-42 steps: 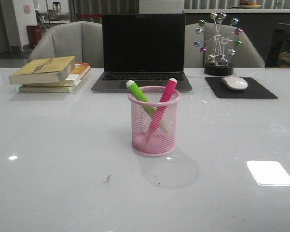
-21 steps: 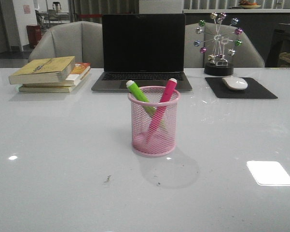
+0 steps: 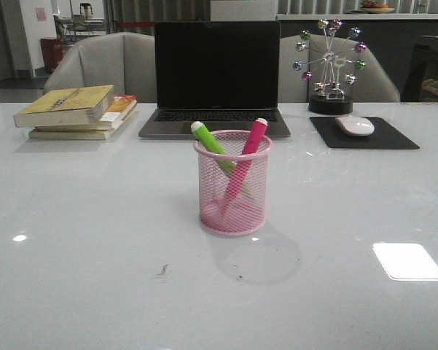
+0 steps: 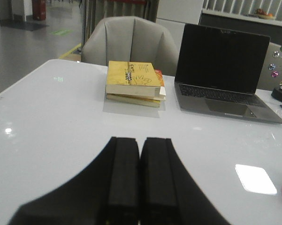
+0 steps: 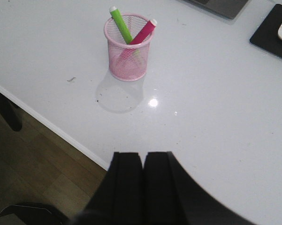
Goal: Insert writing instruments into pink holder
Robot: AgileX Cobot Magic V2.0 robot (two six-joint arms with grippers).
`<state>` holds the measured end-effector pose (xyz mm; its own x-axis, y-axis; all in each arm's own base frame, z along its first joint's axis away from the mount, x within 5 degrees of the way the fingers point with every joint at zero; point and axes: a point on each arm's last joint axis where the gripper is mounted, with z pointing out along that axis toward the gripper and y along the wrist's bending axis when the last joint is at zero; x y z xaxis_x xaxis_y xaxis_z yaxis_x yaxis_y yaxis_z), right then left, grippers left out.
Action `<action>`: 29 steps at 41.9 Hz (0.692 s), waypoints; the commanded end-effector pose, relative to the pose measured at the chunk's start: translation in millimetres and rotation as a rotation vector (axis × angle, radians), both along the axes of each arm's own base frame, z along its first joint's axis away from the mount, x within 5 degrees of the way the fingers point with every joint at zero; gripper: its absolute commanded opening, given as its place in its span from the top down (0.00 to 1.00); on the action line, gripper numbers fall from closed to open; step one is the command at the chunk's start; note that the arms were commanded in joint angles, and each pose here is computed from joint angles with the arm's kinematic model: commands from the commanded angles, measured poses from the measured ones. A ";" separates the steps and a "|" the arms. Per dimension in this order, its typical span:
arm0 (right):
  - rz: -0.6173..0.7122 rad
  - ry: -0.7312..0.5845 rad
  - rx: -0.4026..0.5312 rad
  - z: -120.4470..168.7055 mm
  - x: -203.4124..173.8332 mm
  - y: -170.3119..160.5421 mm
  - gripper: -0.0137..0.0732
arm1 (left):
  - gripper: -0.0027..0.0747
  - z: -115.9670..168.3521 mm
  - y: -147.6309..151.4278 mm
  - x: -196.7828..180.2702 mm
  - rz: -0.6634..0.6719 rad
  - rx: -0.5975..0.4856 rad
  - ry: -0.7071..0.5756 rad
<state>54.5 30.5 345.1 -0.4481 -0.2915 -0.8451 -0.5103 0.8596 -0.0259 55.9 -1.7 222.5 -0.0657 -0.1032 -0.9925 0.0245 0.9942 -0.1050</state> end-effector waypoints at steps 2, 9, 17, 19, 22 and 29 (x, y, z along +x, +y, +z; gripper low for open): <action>0.003 -0.087 0.039 13.9 2.9 1.5 0.78 | 0.85 5.5 0.4 -3.9 0.005 -0.025 -0.180; 0.003 -0.087 0.039 13.9 2.9 1.5 0.78 | 0.85 -8.2 0.4 -1.4 0.006 -0.021 -0.195; 0.003 -0.087 0.039 13.9 2.9 1.5 0.78 | 0.85 -9.7 0.5 -1.3 0.009 0.073 -0.181; 0.003 -0.087 0.039 13.9 2.9 1.5 0.78 | 0.85 -9.7 0.5 -1.3 0.009 0.066 -0.181; 0.003 -0.087 0.039 13.9 2.9 1.5 0.78 | 0.85 -9.1 0.5 -1.5 0.010 0.071 -0.188; 0.003 -0.087 0.039 13.9 2.9 1.5 0.78 | 0.85 -7.6 -0.1 -1.9 -0.002 0.079 -0.207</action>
<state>54.5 30.5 345.1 -0.4481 -0.2915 -0.8451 -0.5103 0.8596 -0.0259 56.5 -1.7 205.1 0.0241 -0.0215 -0.9995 0.0283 0.9994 -0.0208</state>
